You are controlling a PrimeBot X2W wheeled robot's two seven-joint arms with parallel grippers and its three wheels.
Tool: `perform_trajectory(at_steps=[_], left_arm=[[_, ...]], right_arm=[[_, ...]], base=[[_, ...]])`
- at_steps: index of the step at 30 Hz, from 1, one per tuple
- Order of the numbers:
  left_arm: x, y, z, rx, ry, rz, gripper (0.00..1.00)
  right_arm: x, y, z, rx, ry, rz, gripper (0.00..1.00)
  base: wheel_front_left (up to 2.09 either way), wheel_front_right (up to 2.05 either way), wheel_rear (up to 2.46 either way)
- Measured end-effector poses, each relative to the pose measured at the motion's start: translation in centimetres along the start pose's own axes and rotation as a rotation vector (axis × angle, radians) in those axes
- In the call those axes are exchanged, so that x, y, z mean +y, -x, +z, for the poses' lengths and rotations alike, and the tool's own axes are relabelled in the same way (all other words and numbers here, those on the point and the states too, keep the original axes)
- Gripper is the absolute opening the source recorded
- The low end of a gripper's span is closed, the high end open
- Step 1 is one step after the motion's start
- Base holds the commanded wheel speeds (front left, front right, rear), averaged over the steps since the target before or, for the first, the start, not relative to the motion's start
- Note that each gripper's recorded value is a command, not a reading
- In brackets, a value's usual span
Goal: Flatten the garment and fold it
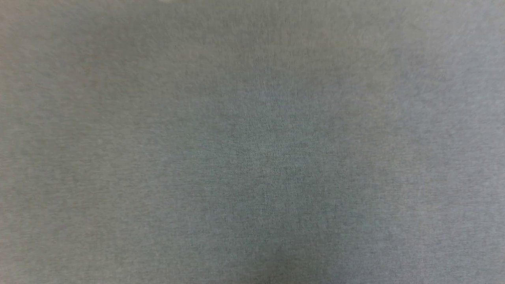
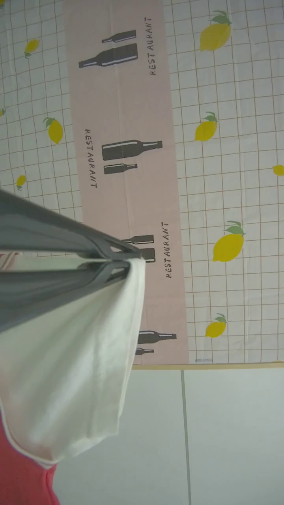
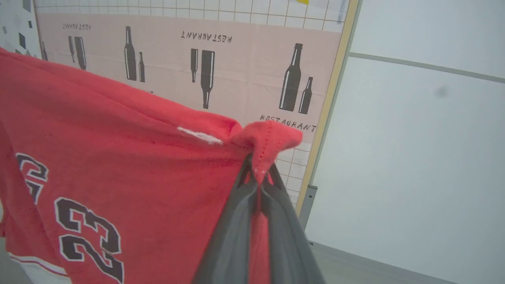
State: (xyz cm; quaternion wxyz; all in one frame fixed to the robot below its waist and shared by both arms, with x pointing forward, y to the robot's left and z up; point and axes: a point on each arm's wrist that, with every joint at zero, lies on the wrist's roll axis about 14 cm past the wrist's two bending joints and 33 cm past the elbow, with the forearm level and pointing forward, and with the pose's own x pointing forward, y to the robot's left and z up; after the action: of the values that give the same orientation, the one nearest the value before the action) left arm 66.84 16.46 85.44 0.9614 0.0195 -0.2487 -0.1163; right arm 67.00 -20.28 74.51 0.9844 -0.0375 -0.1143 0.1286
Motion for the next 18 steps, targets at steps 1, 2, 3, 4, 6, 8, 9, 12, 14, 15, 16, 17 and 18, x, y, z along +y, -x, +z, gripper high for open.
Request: perform_trajectory(at_steps=[1, 2, 3, 4, 6, 8, 9, 12, 14, 15, 16, 17, 18], left_arm=[[0.2, -0.4, -0.7, 0.004, -0.003, 0.005, 0.00], [0.2, -0.9, -1.6, 0.009, -0.003, 0.007, 0.00], [0.2, -1.3, -2.7, 0.018, -0.001, 0.005, 0.00], [0.3, -1.6, -3.8, 0.029, -0.001, 0.007, 0.00], [0.5, -2.0, -5.7, 0.047, 0.008, 0.010, 0.00], [0.6, -2.2, -7.7, 0.069, 0.013, 0.011, 0.00], [0.6, -2.1, -8.9, 0.088, 0.016, 0.008, 0.00], [0.6, -1.6, -12.3, 0.143, 0.021, 0.007, 0.00], [0.6, -0.7, -14.7, 0.193, 0.024, 0.004, 0.00], [0.7, -0.2, -15.7, 0.213, 0.026, 0.006, 0.00], [0.9, 0.5, -17.0, 0.242, 0.030, 0.011, 0.00], [1.0, 1.3, -18.2, 0.265, 0.038, 0.016, 0.00], [0.9, 2.0, -19.2, 0.287, 0.045, 0.017, 0.00]], right_arm=[[0.0, -0.5, -0.8, 0.007, 0.002, -0.002, 0.00], [0.0, -1.1, -1.8, 0.014, 0.000, -0.003, 0.00], [0.1, -1.7, -2.8, 0.023, -0.004, -0.003, 0.00], [0.2, -2.2, -3.8, 0.032, -0.006, -0.003, 0.00], [0.3, -2.9, -5.5, 0.046, -0.012, -0.004, 0.00], [0.6, -3.5, -7.3, 0.064, -0.024, -0.001, 0.00], [0.8, -3.7, -8.5, 0.081, -0.027, 0.002, 0.00], [1.5, -4.1, -11.7, 0.127, -0.040, 0.014, 0.00], [2.3, -4.1, -13.6, 0.156, -0.051, 0.029, 0.00], [2.6, -4.0, -14.4, 0.169, -0.056, 0.037, 0.00], [3.3, -3.8, -15.5, 0.195, -0.057, 0.051, 0.00], [3.8, -3.4, -16.6, 0.216, -0.063, 0.060, 0.00], [4.1, -3.0, -17.6, 0.234, -0.074, 0.066, 0.00]], base=[[0.00, 0.00, 0.00], [0.00, 0.00, 0.00], [0.00, 0.00, 0.00], [0.00, 0.00, 0.00], [0.00, 0.00, 0.00], [0.00, 0.00, 0.00], [0.00, 0.00, 0.00], [0.00, 0.00, 0.00], [0.00, 0.00, 0.00], [0.00, 0.00, 0.00], [0.00, 0.00, 0.00], [0.00, 0.00, 0.00], [0.00, 0.00, 0.00]])
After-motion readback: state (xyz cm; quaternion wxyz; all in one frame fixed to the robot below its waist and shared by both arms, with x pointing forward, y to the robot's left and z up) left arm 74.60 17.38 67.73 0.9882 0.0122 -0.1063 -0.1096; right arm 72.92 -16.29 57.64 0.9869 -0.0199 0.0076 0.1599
